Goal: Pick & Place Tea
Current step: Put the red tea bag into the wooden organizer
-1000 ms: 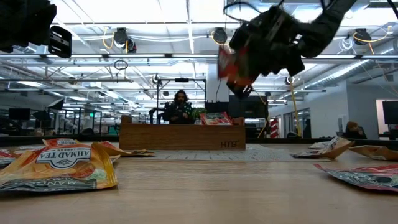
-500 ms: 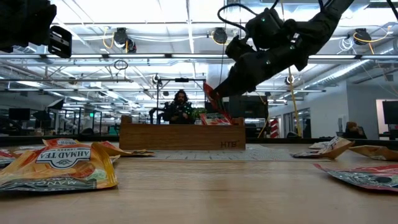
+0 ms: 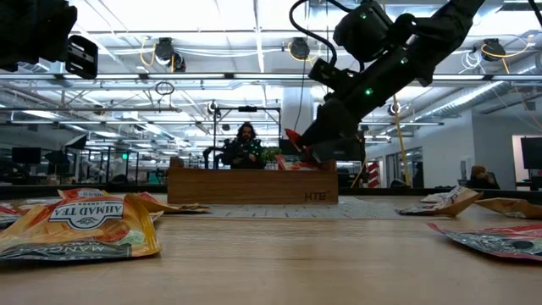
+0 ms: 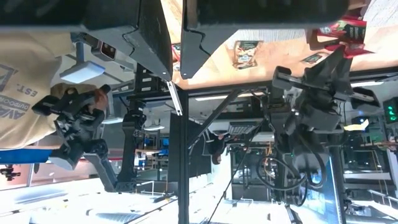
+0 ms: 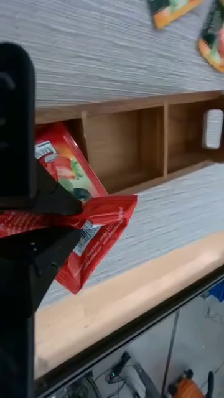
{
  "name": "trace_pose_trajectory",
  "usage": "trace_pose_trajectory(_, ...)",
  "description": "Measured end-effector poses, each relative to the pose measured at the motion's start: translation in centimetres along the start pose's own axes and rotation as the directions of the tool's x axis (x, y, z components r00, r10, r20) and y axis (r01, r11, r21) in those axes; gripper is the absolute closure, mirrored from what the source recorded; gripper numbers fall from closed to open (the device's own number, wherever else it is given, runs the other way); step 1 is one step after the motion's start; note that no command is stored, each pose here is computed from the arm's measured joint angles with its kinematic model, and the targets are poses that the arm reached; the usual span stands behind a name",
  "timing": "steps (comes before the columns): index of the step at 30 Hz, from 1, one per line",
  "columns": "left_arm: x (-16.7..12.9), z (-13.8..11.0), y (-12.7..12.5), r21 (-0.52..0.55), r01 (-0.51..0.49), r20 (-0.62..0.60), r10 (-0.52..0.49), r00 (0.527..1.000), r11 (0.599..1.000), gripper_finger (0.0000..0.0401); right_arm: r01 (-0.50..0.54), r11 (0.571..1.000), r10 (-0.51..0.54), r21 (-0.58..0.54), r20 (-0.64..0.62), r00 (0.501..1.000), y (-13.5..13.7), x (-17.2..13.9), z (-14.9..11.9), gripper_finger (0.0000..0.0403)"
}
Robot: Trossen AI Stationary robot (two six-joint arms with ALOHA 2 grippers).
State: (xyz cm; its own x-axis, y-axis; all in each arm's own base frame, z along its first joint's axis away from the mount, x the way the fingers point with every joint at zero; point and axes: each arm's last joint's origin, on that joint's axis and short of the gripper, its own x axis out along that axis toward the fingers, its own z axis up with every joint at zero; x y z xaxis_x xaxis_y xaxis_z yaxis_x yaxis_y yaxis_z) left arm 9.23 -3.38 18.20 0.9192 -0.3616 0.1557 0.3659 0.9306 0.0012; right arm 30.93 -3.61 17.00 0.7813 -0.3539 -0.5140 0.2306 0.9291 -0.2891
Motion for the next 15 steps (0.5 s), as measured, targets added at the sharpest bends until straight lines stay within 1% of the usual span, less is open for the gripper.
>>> trace_pose_trajectory(5,0.0,0.0,0.0,0.0,0.0,0.0,0.0,1.0,1.0,0.0366,-0.002,0.999,0.001,0.036,0.008,1.0,0.01,0.0,0.08,0.0372)
trace_pose_trajectory(8,0.0,0.0,0.0,0.0,0.0,0.0,0.0,1.0,1.0,0.0366,-0.003,0.999,0.003,0.054,0.001,1.0,0.02,0.0,0.01,0.0362)
trace_pose_trajectory(11,0.0,0.0,0.0,0.0,0.0,0.0,0.0,1.0,1.0,0.0366,-0.004,0.998,0.005,0.07,-0.011,1.0,0.04,0.0,-0.12,0.0339)
trace_pose_trajectory(15,0.0,0.0,0.0,0.0,0.0,0.0,0.0,1.0,1.0,0.0366,-0.004,0.997,0.005,0.081,-0.01,1.0,0.04,0.0,-0.1,0.0298)
